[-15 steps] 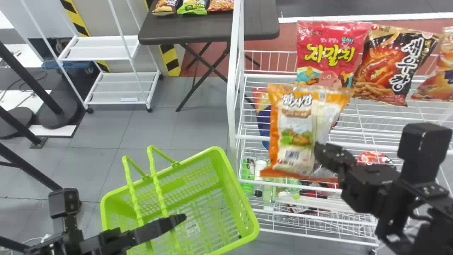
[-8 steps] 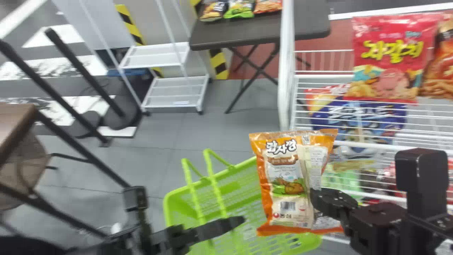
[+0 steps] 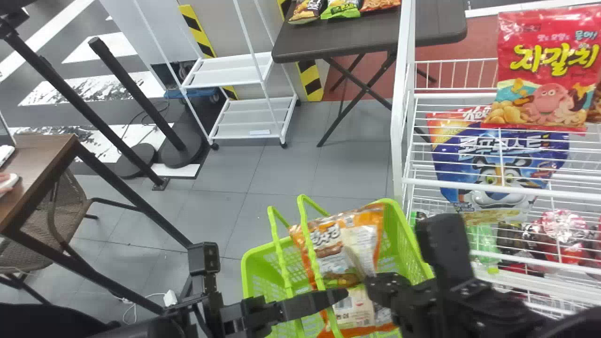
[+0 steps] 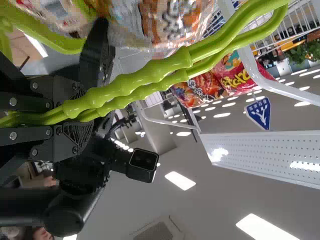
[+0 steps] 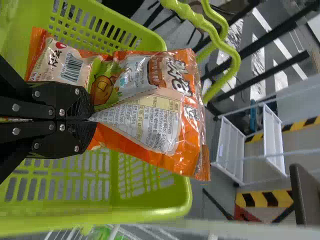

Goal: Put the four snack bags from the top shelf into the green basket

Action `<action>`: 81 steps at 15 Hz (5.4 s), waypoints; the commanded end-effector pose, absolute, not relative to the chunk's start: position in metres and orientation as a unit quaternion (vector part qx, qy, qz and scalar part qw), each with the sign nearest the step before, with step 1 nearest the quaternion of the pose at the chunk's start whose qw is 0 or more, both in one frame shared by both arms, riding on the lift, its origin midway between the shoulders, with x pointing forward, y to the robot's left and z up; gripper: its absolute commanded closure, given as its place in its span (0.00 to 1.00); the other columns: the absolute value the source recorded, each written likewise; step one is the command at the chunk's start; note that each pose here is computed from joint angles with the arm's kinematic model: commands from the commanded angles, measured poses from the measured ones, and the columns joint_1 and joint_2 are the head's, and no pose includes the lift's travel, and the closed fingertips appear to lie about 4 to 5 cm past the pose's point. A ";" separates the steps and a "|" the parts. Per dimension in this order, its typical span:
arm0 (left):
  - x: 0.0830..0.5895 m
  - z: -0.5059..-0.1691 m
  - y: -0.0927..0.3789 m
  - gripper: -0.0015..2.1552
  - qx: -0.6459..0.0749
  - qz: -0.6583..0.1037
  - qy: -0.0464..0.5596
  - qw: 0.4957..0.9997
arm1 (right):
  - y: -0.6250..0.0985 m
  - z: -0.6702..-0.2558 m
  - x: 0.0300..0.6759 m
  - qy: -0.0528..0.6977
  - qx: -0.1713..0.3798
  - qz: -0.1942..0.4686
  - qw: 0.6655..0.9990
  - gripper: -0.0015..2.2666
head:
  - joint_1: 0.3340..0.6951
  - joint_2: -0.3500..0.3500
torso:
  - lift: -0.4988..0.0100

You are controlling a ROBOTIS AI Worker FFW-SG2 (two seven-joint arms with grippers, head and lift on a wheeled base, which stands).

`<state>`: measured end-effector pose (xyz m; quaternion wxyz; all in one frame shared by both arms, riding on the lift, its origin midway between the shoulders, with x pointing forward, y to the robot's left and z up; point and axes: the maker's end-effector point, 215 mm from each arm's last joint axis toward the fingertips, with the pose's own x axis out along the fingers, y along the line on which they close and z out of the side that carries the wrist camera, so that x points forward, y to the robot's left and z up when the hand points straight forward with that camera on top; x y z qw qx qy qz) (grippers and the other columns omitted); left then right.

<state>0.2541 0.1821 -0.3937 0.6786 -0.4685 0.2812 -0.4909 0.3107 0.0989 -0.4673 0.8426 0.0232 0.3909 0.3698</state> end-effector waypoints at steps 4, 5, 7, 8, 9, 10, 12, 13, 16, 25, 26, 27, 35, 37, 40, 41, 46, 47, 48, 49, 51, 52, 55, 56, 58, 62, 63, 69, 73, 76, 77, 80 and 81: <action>0.250 -0.390 0.179 1.00 -0.469 -0.498 0.279 0.674 | 0.137 -0.503 0.310 0.414 -0.038 0.397 0.818 0.02 | 1.00 1.00 | 0.98; 0.250 -0.390 0.179 1.00 -0.469 -0.498 0.280 0.673 | 0.139 -0.507 0.308 0.420 -0.035 0.402 0.813 0.00 | 1.00 1.00 | 0.98; 0.250 -0.391 0.180 1.00 -0.469 -0.497 0.281 0.674 | 0.142 -0.504 0.304 0.418 -0.016 0.414 0.809 0.00 | 1.00 1.00 | 0.98; 0.249 -0.390 0.180 1.00 -0.468 -0.498 0.281 0.674 | 0.136 -0.491 0.310 0.406 0.004 0.408 0.818 0.01 | 1.00 1.00 | 0.98; 0.248 -0.390 0.180 1.00 -0.468 -0.498 0.282 0.674 | 0.120 -0.479 0.319 0.395 0.015 0.395 0.829 0.01 | 1.00 1.00 | 0.98; 0.245 -0.390 0.181 1.00 -0.466 -0.497 0.283 0.675 | 0.092 -0.465 0.332 0.381 0.022 0.373 0.846 0.01 | 1.00 1.00 | 0.98; 0.244 -0.390 0.184 1.00 -0.468 -0.494 0.283 0.676 | 0.017 -0.432 0.359 0.348 0.035 0.312 0.884 0.02 | 1.00 1.00 | 0.98; 0.243 -0.391 0.185 1.00 -0.468 -0.492 0.283 0.677 | -0.027 -0.418 0.374 0.332 0.044 0.269 0.903 0.02 | 1.00 1.00 | 0.98; 0.241 -0.391 0.183 1.00 -0.469 -0.494 0.284 0.675 | -0.128 -0.389 0.429 0.282 0.044 0.172 0.943 0.02 | 1.00 0.92 | 0.98; 0.243 -0.393 0.181 1.00 -0.471 -0.494 0.282 0.674 | -0.197 -0.369 0.616 0.163 0.012 0.065 0.985 0.04 | 1.00 0.46 | 0.98; 0.243 -0.393 0.181 1.00 -0.470 -0.494 0.281 0.675 | -0.203 -0.369 0.634 0.158 0.006 0.050 0.986 0.04 | 1.00 0.46 | 0.98; 0.243 -0.394 0.183 1.00 -0.472 -0.492 0.281 0.676 | -0.207 -0.372 0.647 0.157 -0.006 0.038 0.987 0.04 | 1.00 0.46 | 0.98; 0.250 -0.396 0.185 1.00 -0.472 -0.491 0.276 0.678 | -0.202 -0.405 0.672 0.188 -0.010 0.056 0.981 1.00 | 1.00 0.47 | 0.98; 0.250 -0.397 0.185 1.00 -0.473 -0.490 0.277 0.678 | -0.201 -0.401 0.667 0.174 -0.006 0.062 0.983 1.00 | 1.00 0.47 | 0.98; 0.250 -0.397 0.187 1.00 -0.473 -0.489 0.277 0.679 | -0.203 -0.382 0.657 0.147 0.009 0.071 0.987 1.00 | 1.00 0.47 | 0.98; 0.250 -0.397 0.187 1.00 -0.472 -0.489 0.277 0.679 | -0.200 -0.377 0.649 0.140 0.017 0.078 0.987 1.00 | 1.00 0.48 | 0.98; 0.251 -0.397 0.187 1.00 -0.473 -0.488 0.277 0.679 | -0.176 -0.337 0.555 0.141 0.043 0.108 0.983 1.00 | 1.00 0.48 | 0.98; 0.252 -0.397 0.188 1.00 -0.472 -0.489 0.276 0.680 | -0.163 -0.327 0.530 0.146 0.053 0.125 0.980 1.00 | 1.00 0.49 | 0.98; 0.253 -0.397 0.187 1.00 -0.473 -0.488 0.276 0.679 | -0.147 -0.328 0.506 0.160 0.063 0.147 0.974 1.00 | 1.00 0.51 | 0.98; 0.254 -0.397 0.187 1.00 -0.471 -0.489 0.275 0.680 | -0.127 -0.332 0.480 0.175 0.069 0.171 0.967 1.00 | 1.00 0.53 | 0.98; 0.254 -0.396 0.185 1.00 -0.472 -0.491 0.275 0.679 | -0.083 -0.328 0.445 0.181 0.083 0.216 0.956 1.00 | 1.00 0.59 | 0.98; 0.254 -0.397 0.183 1.00 -0.472 -0.493 0.276 0.677 | -0.056 -0.334 0.428 0.196 0.088 0.241 0.946 1.00 | 1.00 0.67 | 0.98; 0.254 -0.396 0.181 1.00 -0.472 -0.494 0.276 0.677 | 0.010 -0.348 0.397 0.229 0.094 0.304 0.920 1.00 | 1.00 0.81 | 0.98; 0.255 -0.396 0.181 1.00 -0.472 -0.494 0.276 0.676 | 0.024 -0.357 0.390 0.243 0.090 0.316 0.913 1.00 | 1.00 0.85 | 0.98; 0.257 -0.395 0.181 1.00 -0.472 -0.494 0.274 0.677 | 0.038 -0.388 0.374 0.291 0.082 0.329 0.895 1.00 | 1.00 0.99 | 0.98; 0.265 -0.391 0.181 1.00 -0.470 -0.499 0.267 0.678 | 0.049 -0.452 0.333 0.393 0.072 0.351 0.847 1.00 | 1.00 1.00 | 0.98; 0.268 -0.391 0.179 1.00 -0.469 -0.501 0.268 0.677 | 0.055 -0.460 0.331 0.402 0.069 0.357 0.840 1.00 | 1.00 1.00 | 0.98; 0.277 -0.391 0.177 1.00 -0.474 -0.502 0.267 0.672 | 0.074 -0.502 0.340 0.451 0.021 0.360 0.816 0.31 | 1.00 1.00 | 0.98; 0.281 -0.395 0.182 1.00 -0.480 -0.496 0.267 0.673 | 0.041 -0.443 0.384 0.388 0.060 0.344 0.853 0.01 | 1.00 1.00 | 0.98; 0.282 -0.397 0.184 1.00 -0.480 -0.495 0.268 0.673 | -0.045 -0.376 0.454 0.283 0.111 0.265 0.915 0.02 | 1.00 1.00 | 0.98; 0.282 -0.397 0.184 1.00 -0.481 -0.494 0.269 0.672 | -0.088 -0.356 0.483 0.237 0.111 0.222 0.939 0.02 | 1.00 0.94 | 0.98; 0.282 -0.399 0.185 1.00 -0.481 -0.494 0.270 0.672 | -0.213 -0.347 0.537 0.189 0.108 0.103 0.970 0.02 | 1.00 0.72 | 0.98; 0.282 -0.398 0.184 1.00 -0.482 -0.494 0.271 0.671 | -0.247 -0.350 0.553 0.184 0.101 0.071 0.975 0.02 | 1.00 0.56 | 0.98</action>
